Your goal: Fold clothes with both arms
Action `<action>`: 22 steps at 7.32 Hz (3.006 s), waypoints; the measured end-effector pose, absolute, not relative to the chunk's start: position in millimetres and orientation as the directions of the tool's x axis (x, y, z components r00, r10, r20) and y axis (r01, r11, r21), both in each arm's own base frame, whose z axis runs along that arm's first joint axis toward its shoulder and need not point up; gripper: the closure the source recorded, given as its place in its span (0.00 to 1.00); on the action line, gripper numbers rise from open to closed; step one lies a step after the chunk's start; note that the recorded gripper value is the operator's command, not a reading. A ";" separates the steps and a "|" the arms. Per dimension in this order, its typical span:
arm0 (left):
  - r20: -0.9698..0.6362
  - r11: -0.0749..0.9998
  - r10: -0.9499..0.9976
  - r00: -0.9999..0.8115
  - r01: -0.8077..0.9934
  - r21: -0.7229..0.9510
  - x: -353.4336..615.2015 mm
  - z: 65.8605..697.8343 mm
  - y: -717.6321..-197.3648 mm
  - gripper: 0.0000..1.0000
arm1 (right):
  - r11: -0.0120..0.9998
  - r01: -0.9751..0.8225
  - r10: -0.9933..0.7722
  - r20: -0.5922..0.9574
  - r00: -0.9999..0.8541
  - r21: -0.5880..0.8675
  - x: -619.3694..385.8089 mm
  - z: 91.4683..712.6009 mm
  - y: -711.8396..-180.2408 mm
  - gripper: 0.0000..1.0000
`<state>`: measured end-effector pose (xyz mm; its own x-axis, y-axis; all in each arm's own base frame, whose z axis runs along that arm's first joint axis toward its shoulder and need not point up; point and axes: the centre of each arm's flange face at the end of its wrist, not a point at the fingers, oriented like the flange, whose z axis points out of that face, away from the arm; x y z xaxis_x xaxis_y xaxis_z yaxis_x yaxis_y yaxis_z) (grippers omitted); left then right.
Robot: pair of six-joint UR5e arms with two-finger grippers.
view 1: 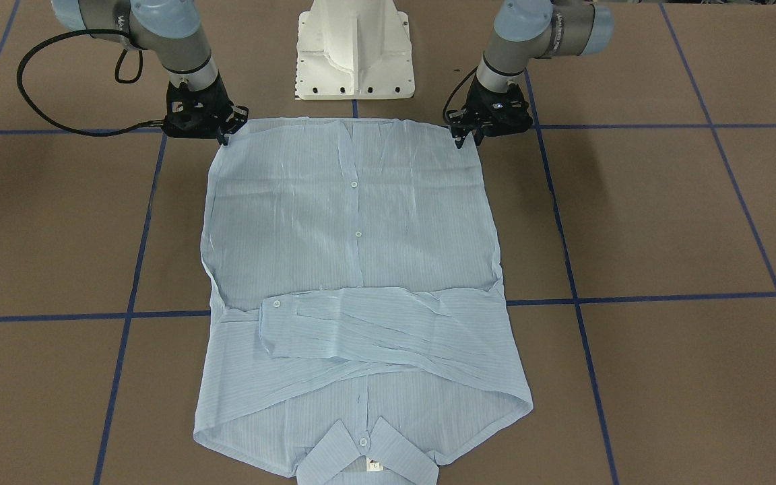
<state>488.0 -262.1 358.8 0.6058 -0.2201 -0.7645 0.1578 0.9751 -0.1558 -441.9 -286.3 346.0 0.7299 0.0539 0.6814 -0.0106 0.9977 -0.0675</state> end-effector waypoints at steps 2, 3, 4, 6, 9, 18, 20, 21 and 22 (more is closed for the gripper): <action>-0.763 0.976 -0.218 0.609 0.154 -0.156 489.1 359.2 -260.1 0.74 | 0.998 -0.014 0.056 0.682 0.730 -0.068 -440.8 346.0 -287.9 1.00; -0.763 0.976 -0.218 0.609 0.154 -0.156 489.1 359.0 -259.8 0.90 | 0.998 -0.015 0.057 0.682 0.730 -0.068 -440.5 345.9 -288.3 1.00; -0.763 0.976 -0.218 0.608 0.153 -0.156 488.9 358.4 -259.7 1.00 | 0.998 -0.016 0.058 0.682 0.729 -0.068 -440.3 346.0 -288.6 1.00; -0.766 0.976 -0.218 0.605 0.153 -0.156 487.5 356.3 -260.1 1.00 | 0.998 -0.020 0.061 0.684 0.727 -0.067 -438.2 344.4 -290.6 1.00; -0.767 0.977 -0.212 0.605 0.151 -0.151 480.3 347.0 -262.4 1.00 | 0.996 -0.057 0.091 0.702 0.706 -0.071 -422.9 333.3 -310.4 1.00; -0.787 0.996 -0.074 0.612 0.087 -0.026 451.2 341.4 -306.0 1.00 | 0.988 -0.110 0.152 0.716 0.682 -0.105 -388.4 331.3 -349.3 1.00; -0.790 0.996 -0.073 0.609 0.088 -0.024 448.3 339.5 -309.5 1.00 | 0.986 -0.116 0.166 0.717 0.677 -0.119 -381.6 331.9 -355.8 1.00; -0.791 0.995 -0.075 0.607 0.092 -0.024 446.7 338.4 -311.6 1.00 | 0.985 -0.120 0.171 0.718 0.675 -0.123 -379.3 331.8 -358.2 1.00; -0.794 0.995 -0.078 0.603 0.099 -0.023 444.0 336.8 -314.7 1.00 | 0.984 -0.125 0.177 0.719 0.672 -0.125 -376.5 331.2 -361.1 1.00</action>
<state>444.0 -314.7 336.8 0.6035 -0.0782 -0.7936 0.0985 0.9949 -0.0231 -376.5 -361.1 331.2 0.6724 0.1766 0.7188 -0.1252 0.9843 -0.1246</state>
